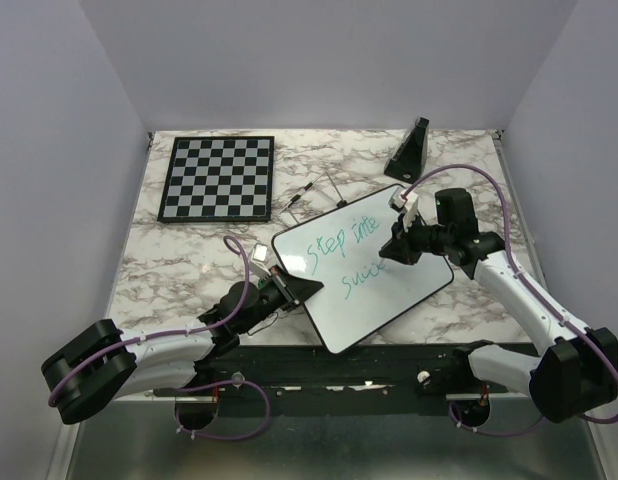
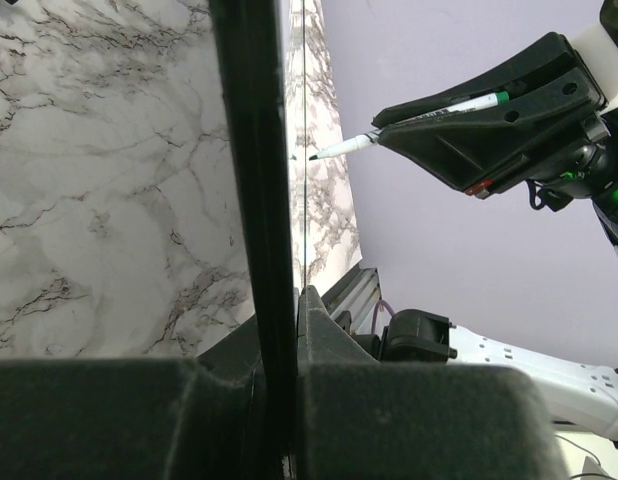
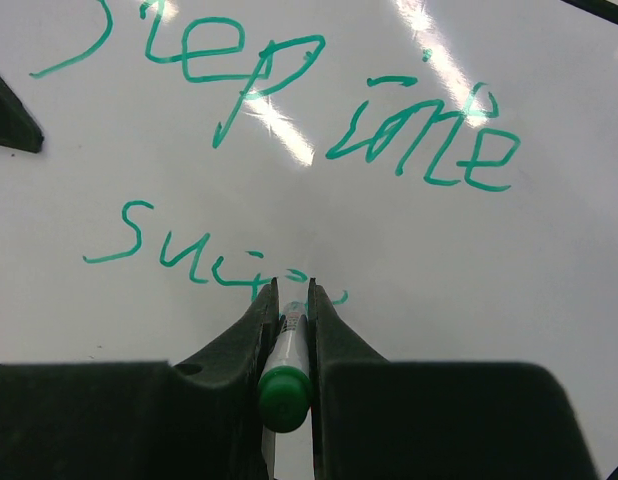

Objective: Write a sentence on the whiteboard

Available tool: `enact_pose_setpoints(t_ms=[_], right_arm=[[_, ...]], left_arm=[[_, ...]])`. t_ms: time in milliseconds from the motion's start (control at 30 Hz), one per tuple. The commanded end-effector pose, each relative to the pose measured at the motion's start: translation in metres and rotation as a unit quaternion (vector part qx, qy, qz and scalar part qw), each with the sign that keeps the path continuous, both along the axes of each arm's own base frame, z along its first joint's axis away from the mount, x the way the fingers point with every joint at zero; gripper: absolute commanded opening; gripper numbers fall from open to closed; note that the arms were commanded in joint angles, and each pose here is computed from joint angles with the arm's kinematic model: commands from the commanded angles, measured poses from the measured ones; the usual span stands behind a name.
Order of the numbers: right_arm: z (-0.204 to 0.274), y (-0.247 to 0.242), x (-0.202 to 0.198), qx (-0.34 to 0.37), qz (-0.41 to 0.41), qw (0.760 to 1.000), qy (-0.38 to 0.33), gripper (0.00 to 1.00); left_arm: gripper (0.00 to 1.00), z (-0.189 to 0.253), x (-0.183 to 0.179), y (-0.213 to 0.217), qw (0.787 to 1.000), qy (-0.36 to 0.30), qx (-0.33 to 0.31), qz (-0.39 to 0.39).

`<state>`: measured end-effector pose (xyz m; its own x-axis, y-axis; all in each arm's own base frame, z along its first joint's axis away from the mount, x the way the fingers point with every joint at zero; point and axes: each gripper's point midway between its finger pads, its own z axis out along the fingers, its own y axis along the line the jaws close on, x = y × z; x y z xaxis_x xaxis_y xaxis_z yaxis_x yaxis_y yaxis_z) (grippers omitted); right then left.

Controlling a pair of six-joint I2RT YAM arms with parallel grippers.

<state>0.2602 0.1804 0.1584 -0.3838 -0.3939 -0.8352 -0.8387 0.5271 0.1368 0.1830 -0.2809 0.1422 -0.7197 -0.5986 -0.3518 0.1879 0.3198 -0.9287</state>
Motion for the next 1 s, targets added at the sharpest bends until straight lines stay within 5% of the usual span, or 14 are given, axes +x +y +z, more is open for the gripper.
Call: enact_pose_setpoints(t_ms=[0, 967], right_arm=[[0.003, 0.006, -0.002, 0.018, 0.013, 1.0, 0.011, 0.01], [-0.006, -0.013, 0.031, -0.022, -0.079, 0.997, -0.011, 0.01]], left_arm=[[0.0, 0.028, 0.007, 0.001, 0.998, -0.053, -0.024, 0.013], [0.0, 0.028, 0.006, 0.004, 0.998, -0.052, -0.026, 0.015]])
